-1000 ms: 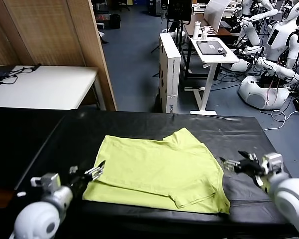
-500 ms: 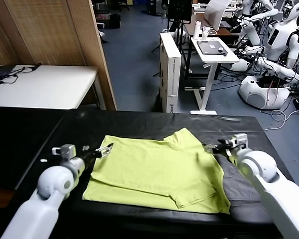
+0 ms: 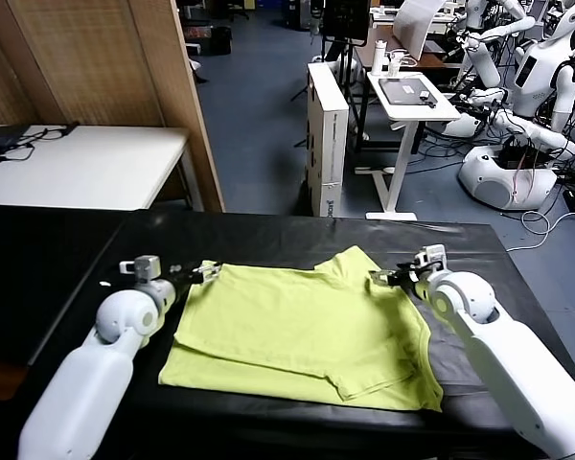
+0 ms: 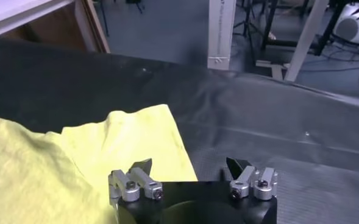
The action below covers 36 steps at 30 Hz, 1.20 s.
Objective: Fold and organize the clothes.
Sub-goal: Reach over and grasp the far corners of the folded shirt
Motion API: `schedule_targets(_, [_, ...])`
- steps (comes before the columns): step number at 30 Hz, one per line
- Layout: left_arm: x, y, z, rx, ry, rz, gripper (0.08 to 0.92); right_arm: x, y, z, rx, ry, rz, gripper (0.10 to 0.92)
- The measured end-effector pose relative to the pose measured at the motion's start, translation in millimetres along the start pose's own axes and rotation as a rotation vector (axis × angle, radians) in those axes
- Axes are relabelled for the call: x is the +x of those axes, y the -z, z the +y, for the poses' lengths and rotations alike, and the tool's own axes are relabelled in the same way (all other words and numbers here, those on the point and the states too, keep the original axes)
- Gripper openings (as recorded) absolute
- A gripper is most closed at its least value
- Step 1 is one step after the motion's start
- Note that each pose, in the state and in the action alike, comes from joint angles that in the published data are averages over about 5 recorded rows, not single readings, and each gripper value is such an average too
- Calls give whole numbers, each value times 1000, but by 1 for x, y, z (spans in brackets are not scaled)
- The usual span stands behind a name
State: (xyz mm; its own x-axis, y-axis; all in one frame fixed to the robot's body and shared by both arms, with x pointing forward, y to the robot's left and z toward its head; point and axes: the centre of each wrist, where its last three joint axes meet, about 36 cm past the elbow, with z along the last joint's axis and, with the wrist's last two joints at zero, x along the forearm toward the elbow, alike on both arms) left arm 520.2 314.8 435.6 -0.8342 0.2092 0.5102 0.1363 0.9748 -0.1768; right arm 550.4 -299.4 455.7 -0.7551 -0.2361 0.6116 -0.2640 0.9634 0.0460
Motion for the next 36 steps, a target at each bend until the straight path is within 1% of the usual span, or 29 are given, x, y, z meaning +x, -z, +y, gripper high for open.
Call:
schedule_targets(9, [-12, 0, 4, 4, 6, -7, 907, -6, -1, 2, -9, 3, -5, 787])
schedule_targets(14, [-17, -3, 4, 5, 5, -4, 905, -10, -4, 1, -16, -5, 1, 758])
schedule_targets(17, [-19, -7, 5, 1, 5, 2, 892, -11, -6, 0, -21, -9, 3, 718])
schedule_targets(20, [-21, -11, 7, -9, 6, 7, 872, -12, -7, 0, -24, -12, 5, 616])
schedule_targets(22, [-22, -13, 8, -12, 5, 6, 853, -12, -8, -1, -24, -13, 6, 527])
schedule_targets(25, [-23, -14, 10, -11, -4, -1, 812, -12, -9, -1, -25, -15, 8, 392])
schedule_targets(27, [-24, -16, 10, -11, -10, -8, 788, -11, -11, -1, -26, -16, 9, 319])
schedule_targets(28, [-25, -17, 10, -12, -13, -11, 778, -11, -12, -1, -26, -15, 10, 295])
schedule_targets(31, [-26, -20, 9, -15, -17, -17, 710, -10, -13, -1, -25, -16, 12, 229])
schedule_targets(34, [-27, -23, 8, -19, -17, -20, 572, -10, -14, -2, -25, -17, 12, 195])
schedule_targets(36, [-27, -24, 8, -21, -16, -20, 447, -9, -14, -2, -25, -17, 8, 171])
